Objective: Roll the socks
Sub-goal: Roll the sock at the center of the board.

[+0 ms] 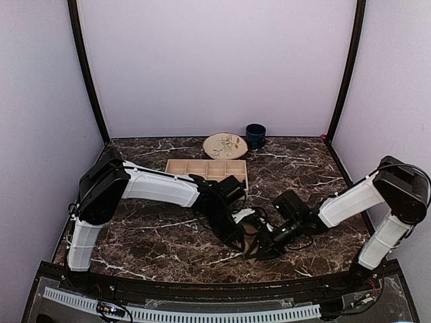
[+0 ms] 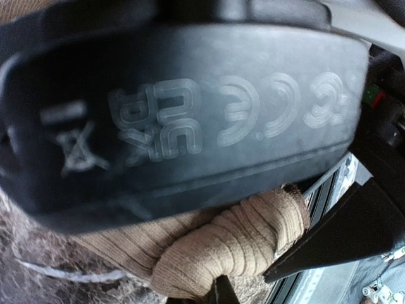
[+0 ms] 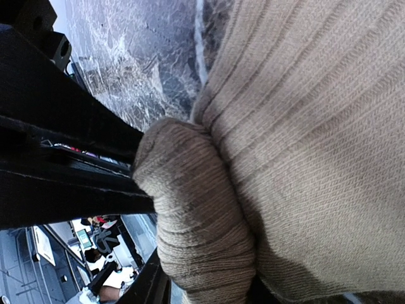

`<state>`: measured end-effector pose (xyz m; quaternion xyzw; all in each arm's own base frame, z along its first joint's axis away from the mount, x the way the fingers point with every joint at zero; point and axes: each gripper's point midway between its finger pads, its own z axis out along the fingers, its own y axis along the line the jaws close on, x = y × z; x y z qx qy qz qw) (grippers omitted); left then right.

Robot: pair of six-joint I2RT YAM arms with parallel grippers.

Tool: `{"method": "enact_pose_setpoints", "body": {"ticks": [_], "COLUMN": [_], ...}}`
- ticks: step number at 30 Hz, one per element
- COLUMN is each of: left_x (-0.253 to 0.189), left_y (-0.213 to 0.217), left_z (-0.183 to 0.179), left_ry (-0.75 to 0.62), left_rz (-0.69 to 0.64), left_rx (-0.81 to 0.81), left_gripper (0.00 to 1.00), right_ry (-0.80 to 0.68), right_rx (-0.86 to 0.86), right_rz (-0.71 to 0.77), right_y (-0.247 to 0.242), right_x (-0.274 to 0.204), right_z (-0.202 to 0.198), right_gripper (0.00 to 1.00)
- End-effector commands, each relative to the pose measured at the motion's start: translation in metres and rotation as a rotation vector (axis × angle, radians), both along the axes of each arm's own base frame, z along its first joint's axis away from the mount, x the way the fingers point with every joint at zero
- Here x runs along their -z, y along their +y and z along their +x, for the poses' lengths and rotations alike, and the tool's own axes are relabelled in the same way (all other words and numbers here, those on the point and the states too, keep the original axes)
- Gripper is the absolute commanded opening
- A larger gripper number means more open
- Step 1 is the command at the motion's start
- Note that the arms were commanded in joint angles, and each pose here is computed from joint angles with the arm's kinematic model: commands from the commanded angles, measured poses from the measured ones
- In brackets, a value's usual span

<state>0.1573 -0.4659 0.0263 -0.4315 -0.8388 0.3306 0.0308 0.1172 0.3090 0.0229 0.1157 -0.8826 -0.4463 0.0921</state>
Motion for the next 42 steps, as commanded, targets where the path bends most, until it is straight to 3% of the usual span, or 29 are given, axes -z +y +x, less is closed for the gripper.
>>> {"method": "enact_pose_setpoints", "body": {"ticks": [1, 21, 42], "left_x": [0.030, 0.045, 0.051], "left_y": [0.014, 0.030, 0.026], "left_z": [-0.012, -0.018, -0.021], "left_ry": [0.031, 0.071, 0.118], "left_rz": [0.106, 0.194, 0.219], "left_rx": [0.018, -0.020, 0.000], "left_gripper": [0.04, 0.04, 0.03], "right_ry": [-0.169, -0.296, -0.539], "right_rx": [0.067, 0.088, 0.136], "right_rz": [-0.103, -0.215, -0.396], "right_y": [-0.010, -0.033, -0.065], "right_x": [0.018, 0.015, -0.007], "right_z": [0.023, 0.016, 0.043], "right_gripper": [0.30, 0.40, 0.45]}}
